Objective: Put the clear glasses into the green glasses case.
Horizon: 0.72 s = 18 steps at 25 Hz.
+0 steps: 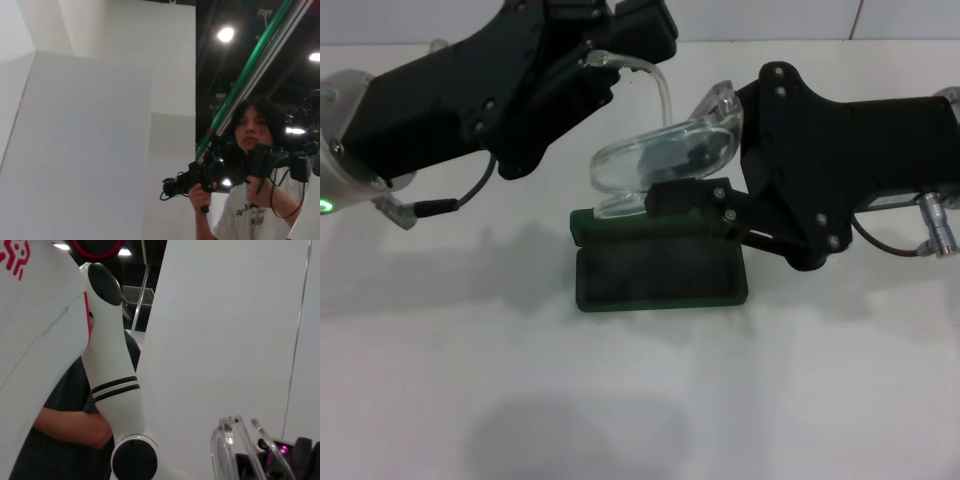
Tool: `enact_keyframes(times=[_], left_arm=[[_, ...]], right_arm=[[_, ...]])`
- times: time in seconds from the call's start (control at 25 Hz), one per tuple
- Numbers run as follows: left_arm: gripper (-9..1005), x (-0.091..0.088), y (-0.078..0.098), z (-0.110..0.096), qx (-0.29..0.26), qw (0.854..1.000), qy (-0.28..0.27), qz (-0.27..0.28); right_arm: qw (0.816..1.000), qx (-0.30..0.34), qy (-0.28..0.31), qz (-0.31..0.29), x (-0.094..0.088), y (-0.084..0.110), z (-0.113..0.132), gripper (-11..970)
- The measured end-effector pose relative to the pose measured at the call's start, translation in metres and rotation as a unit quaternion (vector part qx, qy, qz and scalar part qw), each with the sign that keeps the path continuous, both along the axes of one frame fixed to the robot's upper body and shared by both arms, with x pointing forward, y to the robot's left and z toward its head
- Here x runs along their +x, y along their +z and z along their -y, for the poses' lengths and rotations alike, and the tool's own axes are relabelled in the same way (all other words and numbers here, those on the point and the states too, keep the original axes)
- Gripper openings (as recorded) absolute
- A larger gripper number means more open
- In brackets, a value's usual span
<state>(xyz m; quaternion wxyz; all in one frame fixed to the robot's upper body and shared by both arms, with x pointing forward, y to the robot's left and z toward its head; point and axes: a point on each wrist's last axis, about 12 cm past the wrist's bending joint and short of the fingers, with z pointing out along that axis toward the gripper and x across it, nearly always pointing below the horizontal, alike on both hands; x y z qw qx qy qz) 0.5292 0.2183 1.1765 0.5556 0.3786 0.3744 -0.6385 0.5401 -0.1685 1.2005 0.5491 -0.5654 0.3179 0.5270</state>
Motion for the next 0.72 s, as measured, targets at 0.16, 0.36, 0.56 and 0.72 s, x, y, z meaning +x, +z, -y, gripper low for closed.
enact_keyframes(times=[0.16,0.36,0.56,0.72], left_arm=[[57,-0.0007,-0.0004,0.0031,0.002,1.0,-0.007,-0.001],[57,-0.0017,-0.0007,0.007,0.008,1.0,-0.02,0.0],[57,-0.0023,-0.0011,0.0083,0.01,1.0,-0.024,-0.001],[57,-0.0025,-0.0011,0.0087,0.011,1.0,-0.026,0.0]], right_arm=[[1.0,0.0,-0.002,-0.002,-0.0002,-0.0009,0.0004,133],[1.0,0.003,-0.005,-0.003,-0.0002,-0.001,0.0009,134],[1.0,0.004,-0.011,-0.004,0.0008,-0.001,0.0021,135],[1.0,0.004,-0.013,-0.005,0.0012,-0.0012,0.0022,135]])
